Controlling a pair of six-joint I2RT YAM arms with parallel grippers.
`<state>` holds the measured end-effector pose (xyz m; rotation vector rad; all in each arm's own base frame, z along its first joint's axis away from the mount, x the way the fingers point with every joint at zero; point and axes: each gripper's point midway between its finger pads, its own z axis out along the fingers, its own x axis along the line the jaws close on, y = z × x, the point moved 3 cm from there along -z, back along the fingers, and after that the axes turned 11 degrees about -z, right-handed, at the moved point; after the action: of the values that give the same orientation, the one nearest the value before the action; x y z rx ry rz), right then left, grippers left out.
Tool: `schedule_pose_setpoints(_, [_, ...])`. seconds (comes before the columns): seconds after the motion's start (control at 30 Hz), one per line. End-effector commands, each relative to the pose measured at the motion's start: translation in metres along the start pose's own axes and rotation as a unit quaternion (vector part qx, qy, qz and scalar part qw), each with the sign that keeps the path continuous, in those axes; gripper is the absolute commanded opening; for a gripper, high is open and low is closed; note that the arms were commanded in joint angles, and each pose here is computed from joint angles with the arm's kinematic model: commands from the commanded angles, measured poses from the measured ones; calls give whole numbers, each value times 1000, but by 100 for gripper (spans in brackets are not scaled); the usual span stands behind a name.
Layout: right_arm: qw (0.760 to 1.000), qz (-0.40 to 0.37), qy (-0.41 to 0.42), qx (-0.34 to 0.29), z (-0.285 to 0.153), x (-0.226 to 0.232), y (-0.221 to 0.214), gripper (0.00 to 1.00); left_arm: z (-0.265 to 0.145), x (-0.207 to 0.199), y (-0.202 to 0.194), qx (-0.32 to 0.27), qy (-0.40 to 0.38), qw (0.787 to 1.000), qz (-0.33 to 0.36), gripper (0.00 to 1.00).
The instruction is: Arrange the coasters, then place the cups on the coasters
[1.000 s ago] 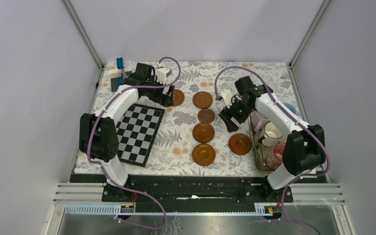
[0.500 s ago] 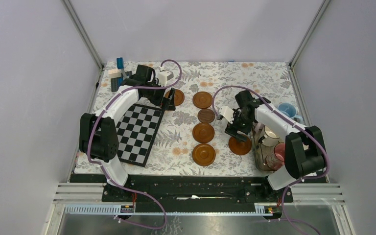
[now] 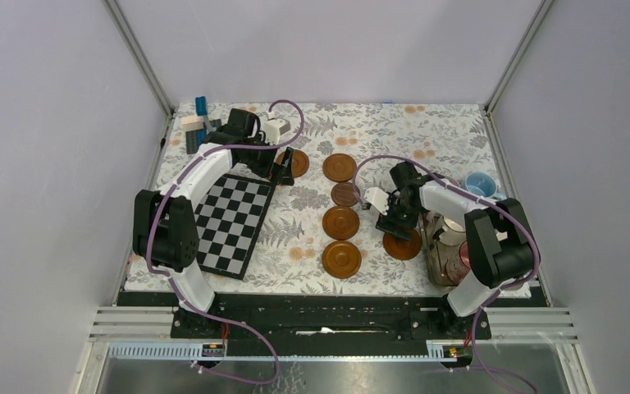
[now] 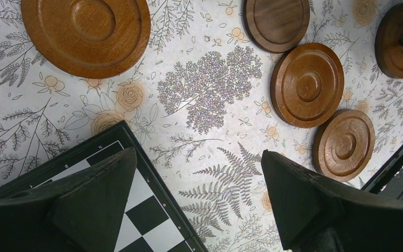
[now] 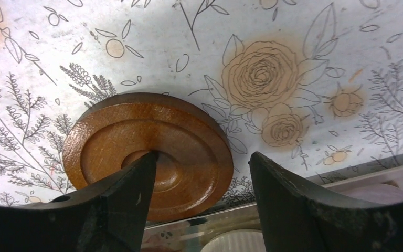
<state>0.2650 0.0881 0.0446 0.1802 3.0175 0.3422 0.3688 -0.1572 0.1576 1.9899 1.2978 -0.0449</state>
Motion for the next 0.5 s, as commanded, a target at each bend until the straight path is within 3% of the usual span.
schedule_pose_setpoints(0.0, [1000, -6, -11, -3, 9, -8, 1, 72, -13, -9, 19, -33, -10, 999, 10, 99])
schedule_pose_setpoints(0.2, [1000, -6, -18, 1, 15, -17, 2, 68, -10, -8, 18, -29, -13, 999, 8, 99])
schedule_pose_setpoints(0.47, [997, 59, -57, -1, 26, -58, 19, 60, -4, -2, 15, -21, -3, 1000, -3, 99])
